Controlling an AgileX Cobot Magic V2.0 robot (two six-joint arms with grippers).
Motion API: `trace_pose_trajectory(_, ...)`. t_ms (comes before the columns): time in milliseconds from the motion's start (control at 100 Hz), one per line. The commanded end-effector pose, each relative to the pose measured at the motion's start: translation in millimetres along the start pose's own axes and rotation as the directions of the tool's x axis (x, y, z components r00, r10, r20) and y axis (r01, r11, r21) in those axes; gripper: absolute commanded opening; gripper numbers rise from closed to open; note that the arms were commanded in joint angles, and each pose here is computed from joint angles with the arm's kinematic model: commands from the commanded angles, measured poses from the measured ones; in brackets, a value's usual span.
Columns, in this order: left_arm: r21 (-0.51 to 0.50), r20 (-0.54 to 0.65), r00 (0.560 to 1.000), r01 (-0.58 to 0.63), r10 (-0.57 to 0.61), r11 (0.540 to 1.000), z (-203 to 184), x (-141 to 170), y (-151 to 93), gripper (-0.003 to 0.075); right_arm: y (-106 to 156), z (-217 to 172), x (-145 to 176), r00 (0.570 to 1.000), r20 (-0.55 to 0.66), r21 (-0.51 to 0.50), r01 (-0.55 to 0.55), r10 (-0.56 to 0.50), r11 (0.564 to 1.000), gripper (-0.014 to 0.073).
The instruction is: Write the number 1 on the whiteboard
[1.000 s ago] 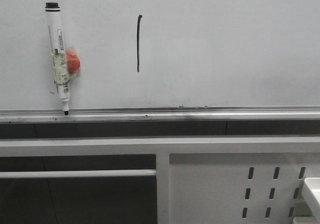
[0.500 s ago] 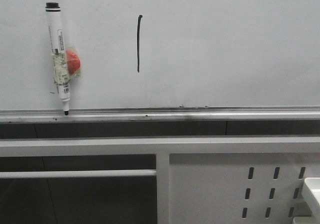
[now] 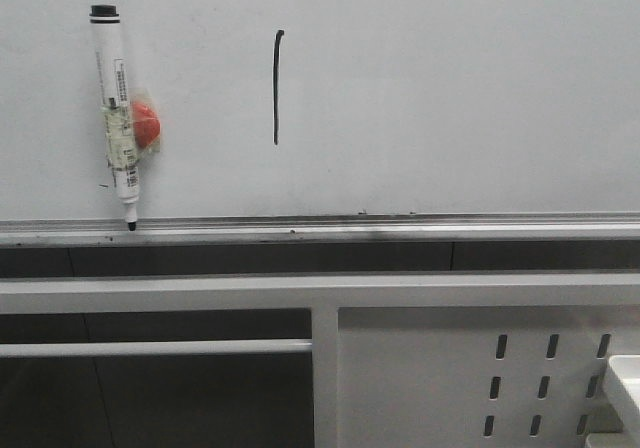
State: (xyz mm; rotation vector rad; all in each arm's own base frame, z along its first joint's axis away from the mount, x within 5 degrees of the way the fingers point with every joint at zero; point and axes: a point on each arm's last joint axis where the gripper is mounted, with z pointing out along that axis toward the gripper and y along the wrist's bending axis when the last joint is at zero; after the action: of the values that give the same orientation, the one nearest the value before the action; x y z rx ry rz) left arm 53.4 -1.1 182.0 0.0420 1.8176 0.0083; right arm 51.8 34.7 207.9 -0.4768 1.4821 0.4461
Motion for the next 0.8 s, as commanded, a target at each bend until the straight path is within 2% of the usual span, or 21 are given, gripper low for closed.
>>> trace_pose_trajectory(0,-0.001,0.05,0.999,0.012,-0.012,1.0,2,5,0,-0.002,-5,-3,-5,0.996,0.09,0.076,0.012,-0.019,0.997,-0.0069)
trace_pose_trajectory(160,-0.001,0.05,0.999,0.012,-0.012,1.0,2,5,0,-0.002,-14,-9,-8,0.99,0.13,0.248,0.017,-0.051,0.968,-0.0069)
trace_pose_trajectory(250,-0.001,0.05,0.999,0.012,-0.012,1.0,2,5,0,-0.002,-20,-12,-7,0.99,0.129,0.365,0.002,-0.053,0.931,-0.0069)
trace_pose_trajectory(360,-0.001,0.05,0.999,0.012,-0.012,1.0,2,5,0,-0.002,-25,-14,-4,0.994,0.106,0.459,-0.034,-0.016,0.888,-0.0069)
trace_pose_trajectory(490,-0.001,0.05,0.999,0.012,-0.012,1.0,2,5,0,-0.002,-28,-15,5,0.999,0.032,0.524,-0.052,0.041,0.85,-0.0069)
trace_pose_trajectory(690,-0.001,0.05,0.999,0.012,-0.012,1.0,2,5,0,-0.002,-29,-17,17,0.987,-0.056,0.555,-0.092,0.148,0.826,-0.0069)
trace_pose_trajectory(790,-0.001,0.05,0.999,0.012,-0.012,1.0,2,5,0,-0.002,-29,-17,19,0.986,-0.084,0.56,-0.072,0.143,0.826,-0.0069)
